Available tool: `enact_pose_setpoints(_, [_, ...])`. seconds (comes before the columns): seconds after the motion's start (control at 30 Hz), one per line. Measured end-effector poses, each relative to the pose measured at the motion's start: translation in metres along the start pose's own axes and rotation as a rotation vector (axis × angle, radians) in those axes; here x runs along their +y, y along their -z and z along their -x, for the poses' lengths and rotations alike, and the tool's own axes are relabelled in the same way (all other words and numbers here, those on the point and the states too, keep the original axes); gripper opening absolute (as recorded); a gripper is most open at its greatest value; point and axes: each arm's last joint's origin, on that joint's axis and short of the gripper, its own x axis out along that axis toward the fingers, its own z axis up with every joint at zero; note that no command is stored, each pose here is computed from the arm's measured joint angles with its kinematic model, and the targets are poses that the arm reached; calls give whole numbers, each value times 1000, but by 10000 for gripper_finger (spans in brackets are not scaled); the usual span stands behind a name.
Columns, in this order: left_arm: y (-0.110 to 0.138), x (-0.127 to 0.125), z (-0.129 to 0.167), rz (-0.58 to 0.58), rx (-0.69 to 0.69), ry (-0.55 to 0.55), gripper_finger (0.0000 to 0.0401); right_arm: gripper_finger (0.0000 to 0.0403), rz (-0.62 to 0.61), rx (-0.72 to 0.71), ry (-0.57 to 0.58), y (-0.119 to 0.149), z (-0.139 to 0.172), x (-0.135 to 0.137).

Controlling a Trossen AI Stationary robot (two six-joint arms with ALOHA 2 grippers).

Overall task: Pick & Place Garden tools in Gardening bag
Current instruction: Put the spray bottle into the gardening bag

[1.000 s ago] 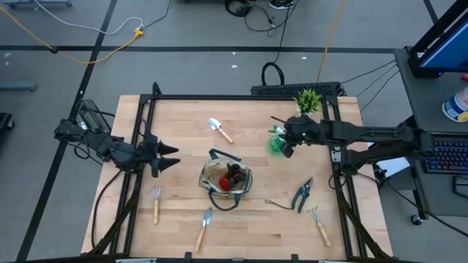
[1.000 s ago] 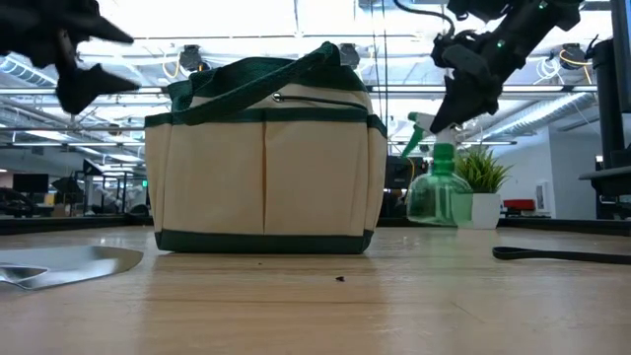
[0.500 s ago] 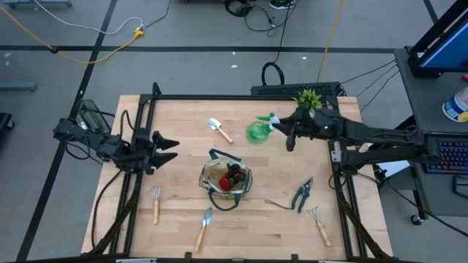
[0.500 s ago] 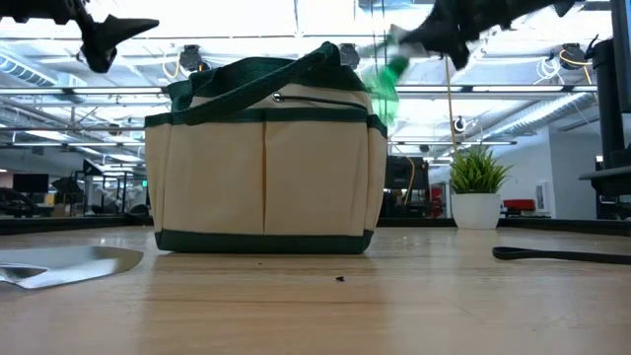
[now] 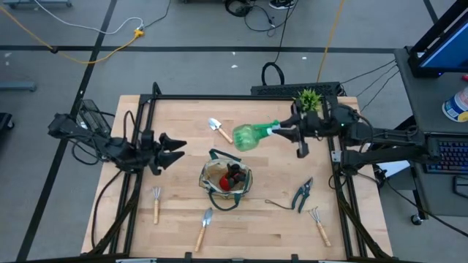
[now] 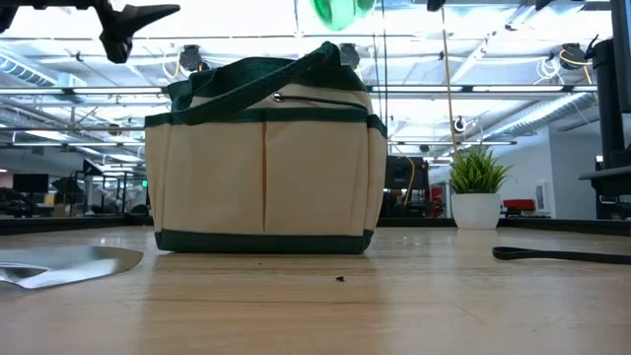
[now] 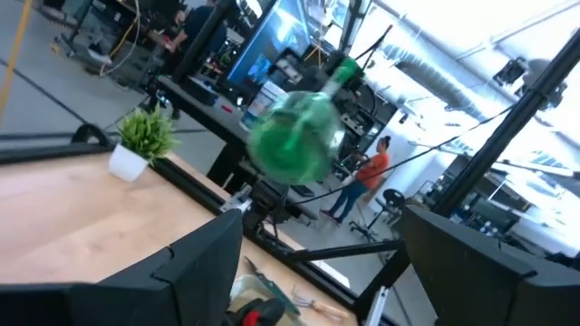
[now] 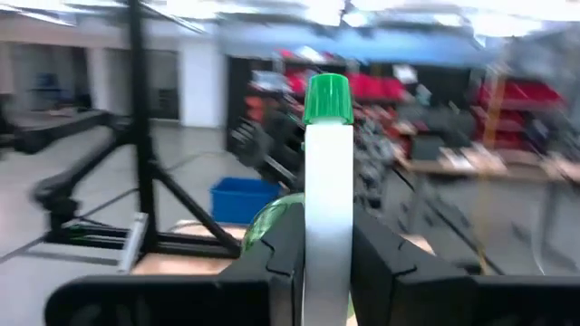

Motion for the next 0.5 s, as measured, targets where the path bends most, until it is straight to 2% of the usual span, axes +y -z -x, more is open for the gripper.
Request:
enact_pose_setpoints(0.2, [2, 0, -1, 101, 7, -4, 308, 45, 93, -104, -191, -10, 1, 6])
enact_pose_setpoints(0.33, [-3, -3, -2, 145, -35, 26, 308, 45, 156, -155, -294, -14, 2, 9])
enact_pose_setpoints(0.5, [-11, -9, -4, 181, -83, 57, 308, 45, 258, -166, -320, -13, 2, 10])
